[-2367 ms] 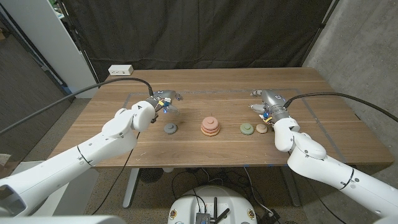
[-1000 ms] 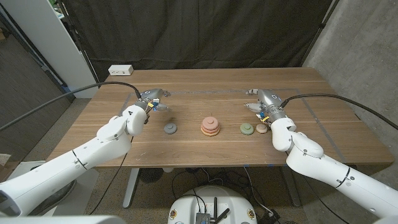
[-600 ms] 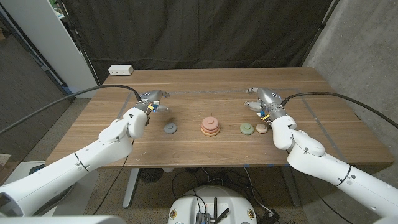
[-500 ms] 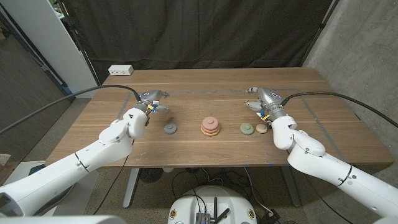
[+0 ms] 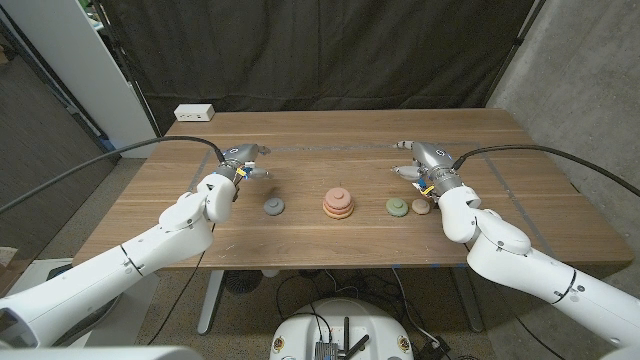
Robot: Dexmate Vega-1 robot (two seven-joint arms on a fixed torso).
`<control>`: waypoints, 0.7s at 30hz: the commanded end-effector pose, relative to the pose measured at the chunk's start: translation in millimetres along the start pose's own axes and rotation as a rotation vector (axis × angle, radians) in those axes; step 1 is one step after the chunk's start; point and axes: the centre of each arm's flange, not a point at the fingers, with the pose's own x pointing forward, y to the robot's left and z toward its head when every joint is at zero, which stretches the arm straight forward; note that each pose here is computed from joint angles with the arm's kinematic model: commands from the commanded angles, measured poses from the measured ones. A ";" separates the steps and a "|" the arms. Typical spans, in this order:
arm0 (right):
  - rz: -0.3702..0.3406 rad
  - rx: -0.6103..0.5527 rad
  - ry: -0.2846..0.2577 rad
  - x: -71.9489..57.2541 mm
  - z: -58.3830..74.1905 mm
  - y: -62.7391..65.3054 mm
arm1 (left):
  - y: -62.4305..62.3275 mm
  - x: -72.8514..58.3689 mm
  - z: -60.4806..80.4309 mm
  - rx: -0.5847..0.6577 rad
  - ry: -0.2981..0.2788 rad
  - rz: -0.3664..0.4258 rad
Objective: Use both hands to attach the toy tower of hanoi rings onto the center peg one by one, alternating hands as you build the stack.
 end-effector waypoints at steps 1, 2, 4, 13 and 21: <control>0.051 -0.043 0.000 -13.3 5.6 -4.5 | 1.7 0.8 -2.5 0.011 -0.014 0.006; 0.053 -0.047 0.000 -14.7 6.1 -4.7 | 1.8 0.7 -2.3 0.012 -0.013 0.008; 0.065 -0.047 -0.001 -16.9 7.1 -5.1 | 2.0 0.6 -2.3 0.014 -0.017 0.008; 0.106 -0.087 -0.007 -25.1 14.4 -7.1 | -0.8 -0.5 -6.2 0.011 -0.019 0.003; 0.149 -0.143 -0.004 -29.5 23.0 -10.7 | 0.0 0.8 -5.6 0.012 -0.034 0.008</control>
